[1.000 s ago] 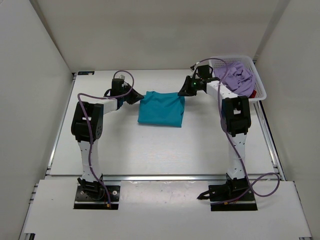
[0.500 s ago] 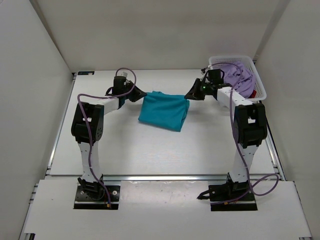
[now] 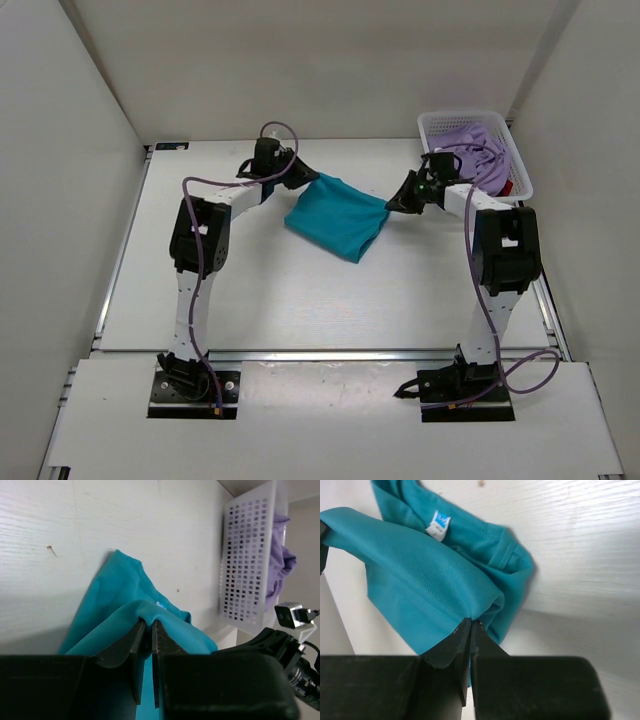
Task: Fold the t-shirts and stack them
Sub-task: Fold the long partially folded tshirt into a neat square
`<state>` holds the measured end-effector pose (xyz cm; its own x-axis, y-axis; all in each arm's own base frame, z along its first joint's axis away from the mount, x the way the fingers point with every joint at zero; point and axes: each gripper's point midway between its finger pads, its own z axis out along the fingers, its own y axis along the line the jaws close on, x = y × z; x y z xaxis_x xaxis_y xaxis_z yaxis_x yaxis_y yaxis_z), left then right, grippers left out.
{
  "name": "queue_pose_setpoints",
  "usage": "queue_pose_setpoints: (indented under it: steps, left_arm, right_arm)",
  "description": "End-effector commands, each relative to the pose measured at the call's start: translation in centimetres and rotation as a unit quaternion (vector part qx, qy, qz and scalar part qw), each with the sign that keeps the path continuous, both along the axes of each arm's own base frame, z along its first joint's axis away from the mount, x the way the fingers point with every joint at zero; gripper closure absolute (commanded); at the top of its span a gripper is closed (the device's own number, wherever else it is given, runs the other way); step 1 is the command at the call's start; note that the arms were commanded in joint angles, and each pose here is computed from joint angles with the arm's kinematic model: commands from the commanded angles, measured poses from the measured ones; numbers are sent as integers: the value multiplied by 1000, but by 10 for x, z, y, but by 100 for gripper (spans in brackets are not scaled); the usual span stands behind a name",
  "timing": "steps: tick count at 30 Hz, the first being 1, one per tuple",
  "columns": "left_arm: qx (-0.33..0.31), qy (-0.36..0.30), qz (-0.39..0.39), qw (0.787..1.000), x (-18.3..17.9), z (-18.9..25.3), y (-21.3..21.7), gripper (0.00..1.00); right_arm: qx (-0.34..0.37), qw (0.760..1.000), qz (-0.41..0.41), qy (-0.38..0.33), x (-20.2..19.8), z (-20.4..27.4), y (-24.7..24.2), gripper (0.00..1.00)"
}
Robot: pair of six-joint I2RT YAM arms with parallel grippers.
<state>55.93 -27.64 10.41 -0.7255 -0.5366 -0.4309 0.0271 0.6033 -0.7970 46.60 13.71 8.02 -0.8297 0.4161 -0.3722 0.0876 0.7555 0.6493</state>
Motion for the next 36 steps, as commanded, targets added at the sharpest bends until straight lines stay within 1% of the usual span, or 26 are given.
queue_pose_setpoints:
  steps: [1,2,3,4,5,6,8,10,11,12,13,14,16,17,18,20,21,22,24,27,28,31,32,34,35,36]
  left_arm:
    - [8,13,9,1000,13,-5,3,77]
    - [1,7,10,1000,21,1,6,74]
    - [-3,0,12,1000,27,5,3,69]
    - [0,17,11,1000,25,-6,3,63]
    - [-5,10,6,1000,28,3,-2,60]
    - [-8,6,4,1000,32,6,0,54]
    - [-3,-3,6,1000,33,14,3,43]
    - [0,-22,24,999,34,31,20,38]
    - [-2,-21,27,999,32,33,24,38]
    - [-6,-42,40,998,33,47,34,40]
    - [-13,-51,44,998,26,53,37,46]
    - [-15,-56,48,997,23,59,41,51]
    - [-7,-60,42,997,9,62,37,57]
    - [-5,-74,33,997,3,72,29,62]
    - [6,-69,20,997,-7,62,18,63]
    - [22,-71,4,997,-20,54,2,63]
    - [29,-72,-9,997,-26,49,-10,64]
    - [37,-63,-18,997,-27,37,-18,64]
    - [41,-25,-30,998,-32,10,-27,65]
    - [26,52,-31,998,-60,-45,-15,68]
    - [16,65,-19,998,-64,-49,-8,68]
    - [10,95,15,995,-105,-69,19,67]
    - [5,102,19,995,-113,-73,20,67]
    - [1,124,25,992,-144,-87,30,67]
    - [-2,129,32,991,-149,-90,32,67]
    - [-7,137,35,990,-164,-92,35,67]
  right_arm:
    - [-5,1000,-17,-13,18,-3,-4,100]
    - [-12,1000,-16,-7,19,-8,-6,100]
    - [-20,999,-25,-4,24,-11,-8,100]
    - [-19,1000,-19,-10,27,-8,-5,100]
    - [-20,1000,-16,-8,30,-7,-2,98]
    - [-27,999,-19,-8,31,-6,-4,94]
    - [-44,999,-16,-19,32,1,-6,79]
    - [-71,997,-20,-36,30,10,-7,70]
    - [-77,996,-21,-36,24,13,-8,68]
    - [-86,994,-25,-56,26,25,-8,67]
    - [-89,994,-22,-65,20,31,-4,67]
    - [-101,992,-24,-65,15,26,-2,67]
    - [-111,990,-28,-84,9,38,-1,71]
    - [-113,990,-20,-85,4,33,6,77]
    - [-109,990,-16,-89,0,34,9,87]
    - [-87,991,11,-97,-6,33,28,96]
    - [-57,993,37,-97,-11,31,44,99]
    - [-36,993,63,-98,-12,32,59,99]
    - [-27,992,90,-79,-16,19,73,100]
    - [-40,994,94,-42,-30,-11,78,100]
    - [-39,995,83,-30,-33,-21,72,100]
    - [-32,997,68,-4,-37,-39,59,100]
    - [-35,997,66,2,-36,-42,54,100]
    - [-31,997,72,10,-36,-47,52,100]
    - [-29,996,80,7,-35,-44,56,100]
    - [-26,996,86,11,-34,-44,56,100]
